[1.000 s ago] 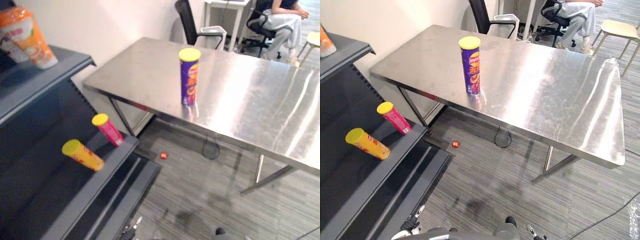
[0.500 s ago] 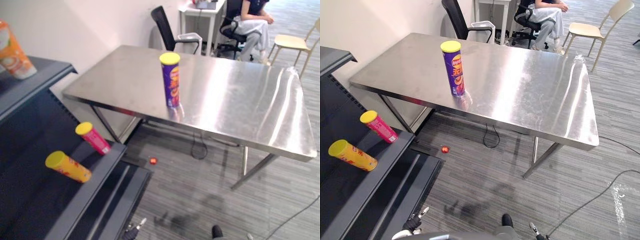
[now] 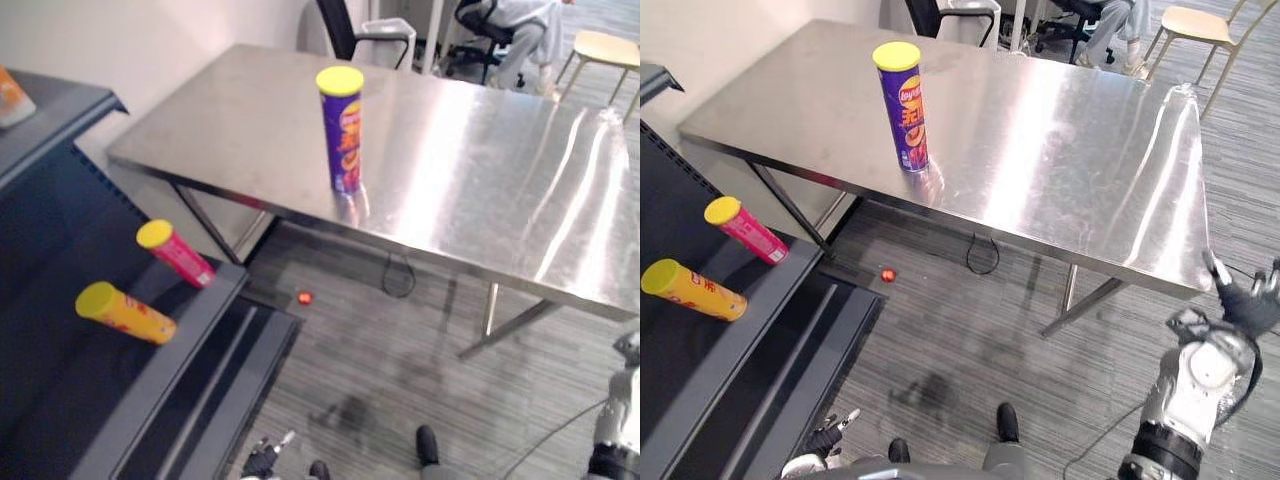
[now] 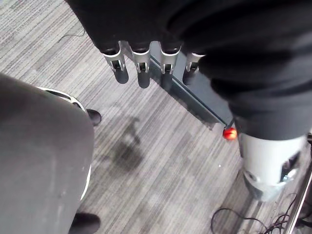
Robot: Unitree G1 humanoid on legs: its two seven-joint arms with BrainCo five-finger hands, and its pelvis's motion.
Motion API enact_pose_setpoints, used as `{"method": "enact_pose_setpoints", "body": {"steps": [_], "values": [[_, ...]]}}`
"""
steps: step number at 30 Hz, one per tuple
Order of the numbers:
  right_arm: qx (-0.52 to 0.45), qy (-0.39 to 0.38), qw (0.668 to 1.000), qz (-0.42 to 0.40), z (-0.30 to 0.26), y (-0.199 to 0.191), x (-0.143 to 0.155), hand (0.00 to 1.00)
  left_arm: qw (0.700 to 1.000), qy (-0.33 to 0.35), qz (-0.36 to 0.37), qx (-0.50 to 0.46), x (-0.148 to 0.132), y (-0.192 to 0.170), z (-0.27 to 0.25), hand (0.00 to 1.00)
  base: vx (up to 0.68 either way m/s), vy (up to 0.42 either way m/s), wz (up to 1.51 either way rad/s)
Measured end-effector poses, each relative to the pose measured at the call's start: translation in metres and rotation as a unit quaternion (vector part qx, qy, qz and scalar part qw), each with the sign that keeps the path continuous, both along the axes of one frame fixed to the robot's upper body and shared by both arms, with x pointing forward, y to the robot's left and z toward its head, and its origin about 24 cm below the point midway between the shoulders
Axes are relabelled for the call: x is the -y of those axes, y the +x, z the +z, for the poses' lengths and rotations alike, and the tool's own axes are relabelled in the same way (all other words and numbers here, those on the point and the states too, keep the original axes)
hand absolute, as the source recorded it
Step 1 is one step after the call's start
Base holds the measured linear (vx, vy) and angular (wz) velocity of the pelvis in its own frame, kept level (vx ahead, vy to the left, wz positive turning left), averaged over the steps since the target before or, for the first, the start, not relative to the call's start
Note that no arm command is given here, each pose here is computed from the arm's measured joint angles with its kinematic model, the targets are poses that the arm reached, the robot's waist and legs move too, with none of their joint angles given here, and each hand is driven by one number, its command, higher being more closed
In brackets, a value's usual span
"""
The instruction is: Put the gum and the chips on the shelf.
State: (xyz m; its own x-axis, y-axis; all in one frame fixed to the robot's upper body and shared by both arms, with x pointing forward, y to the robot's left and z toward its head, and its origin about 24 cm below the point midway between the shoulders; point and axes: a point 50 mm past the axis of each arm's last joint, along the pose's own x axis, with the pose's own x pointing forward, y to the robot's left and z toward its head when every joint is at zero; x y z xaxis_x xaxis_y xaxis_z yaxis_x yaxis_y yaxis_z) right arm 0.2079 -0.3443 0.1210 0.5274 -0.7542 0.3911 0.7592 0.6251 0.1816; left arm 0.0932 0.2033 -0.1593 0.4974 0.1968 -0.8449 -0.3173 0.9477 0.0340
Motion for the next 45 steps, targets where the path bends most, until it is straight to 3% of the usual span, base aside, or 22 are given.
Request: {"method": "enact_pose_setpoints", "body": {"steps": [9, 19, 34, 45], "values": [[0.097, -0.142, 0.975, 0.142, 0.078, 0.049, -0.059, 0.0, 1.0, 0.015, -0.015, 0.018, -0.004, 0.009, 0.005, 0.0, 0.01, -0.01, 0.15], [0.08, -0.182, 0.947, 0.252, 0.152, 0.147, -0.114, 0.0, 0.997, 0.021, -0.05, 0.063, 0.002, 0.037, 0.014, 0.0, -0.07, -0.028, 0.15], [0.073, -0.172, 0.941, 0.281, 0.206, 0.174, -0.14, 0.0, 0.995, 0.041, -0.034, 0.08, -0.006, 0.047, 0.02, 0.0, -0.01, -0.004, 0.0], [0.058, -0.184, 0.929, 0.317, 0.206, 0.18, -0.156, 0.0, 0.995, 0.042, -0.034, 0.079, -0.007, 0.047, 0.02, 0.0, -0.03, -0.015, 0.0]]}}
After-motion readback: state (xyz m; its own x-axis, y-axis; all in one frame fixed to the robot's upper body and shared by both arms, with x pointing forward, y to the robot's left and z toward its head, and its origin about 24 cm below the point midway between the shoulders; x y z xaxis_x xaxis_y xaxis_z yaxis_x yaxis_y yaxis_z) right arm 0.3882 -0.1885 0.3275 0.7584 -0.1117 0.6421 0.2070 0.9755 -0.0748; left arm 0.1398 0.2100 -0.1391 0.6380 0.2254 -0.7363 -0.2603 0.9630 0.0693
